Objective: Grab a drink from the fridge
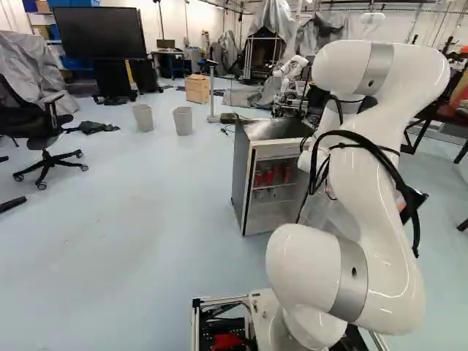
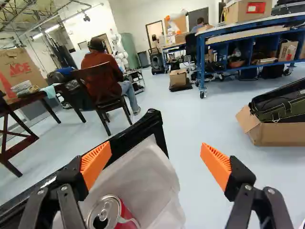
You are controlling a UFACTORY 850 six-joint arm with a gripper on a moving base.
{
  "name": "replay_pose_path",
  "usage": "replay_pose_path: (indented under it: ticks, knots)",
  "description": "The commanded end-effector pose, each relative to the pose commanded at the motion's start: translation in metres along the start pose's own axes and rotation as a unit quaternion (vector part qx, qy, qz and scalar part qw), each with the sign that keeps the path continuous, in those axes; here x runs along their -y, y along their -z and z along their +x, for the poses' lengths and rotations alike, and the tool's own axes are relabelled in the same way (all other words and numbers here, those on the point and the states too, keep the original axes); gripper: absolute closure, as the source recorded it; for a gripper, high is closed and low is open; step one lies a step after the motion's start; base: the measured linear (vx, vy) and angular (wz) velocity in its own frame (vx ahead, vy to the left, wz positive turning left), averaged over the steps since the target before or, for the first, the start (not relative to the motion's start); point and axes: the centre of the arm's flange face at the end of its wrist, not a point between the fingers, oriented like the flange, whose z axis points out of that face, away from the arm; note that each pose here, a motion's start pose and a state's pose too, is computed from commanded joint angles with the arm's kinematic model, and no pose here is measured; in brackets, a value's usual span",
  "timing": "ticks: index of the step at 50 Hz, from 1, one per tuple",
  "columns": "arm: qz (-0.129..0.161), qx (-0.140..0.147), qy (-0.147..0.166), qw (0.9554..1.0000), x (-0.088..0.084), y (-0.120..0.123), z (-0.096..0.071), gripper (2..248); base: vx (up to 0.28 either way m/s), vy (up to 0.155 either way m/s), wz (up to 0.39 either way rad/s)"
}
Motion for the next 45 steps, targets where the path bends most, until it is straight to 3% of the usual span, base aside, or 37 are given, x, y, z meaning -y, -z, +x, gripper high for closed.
replay_pose_path:
  ticks: [19,32,45]
  knots:
    - [0.035,0.001,0.011,0.9993,0.001,0.002,0.001,3,0.0,0.0,0.0]
    - [0.077,0.004,0.034,0.9964,-0.013,0.011,0.005,3,0.0,0.0,0.0]
    - [0.122,0.008,0.061,0.9907,-0.034,0.02,0.011,3,0.0,0.0,0.0]
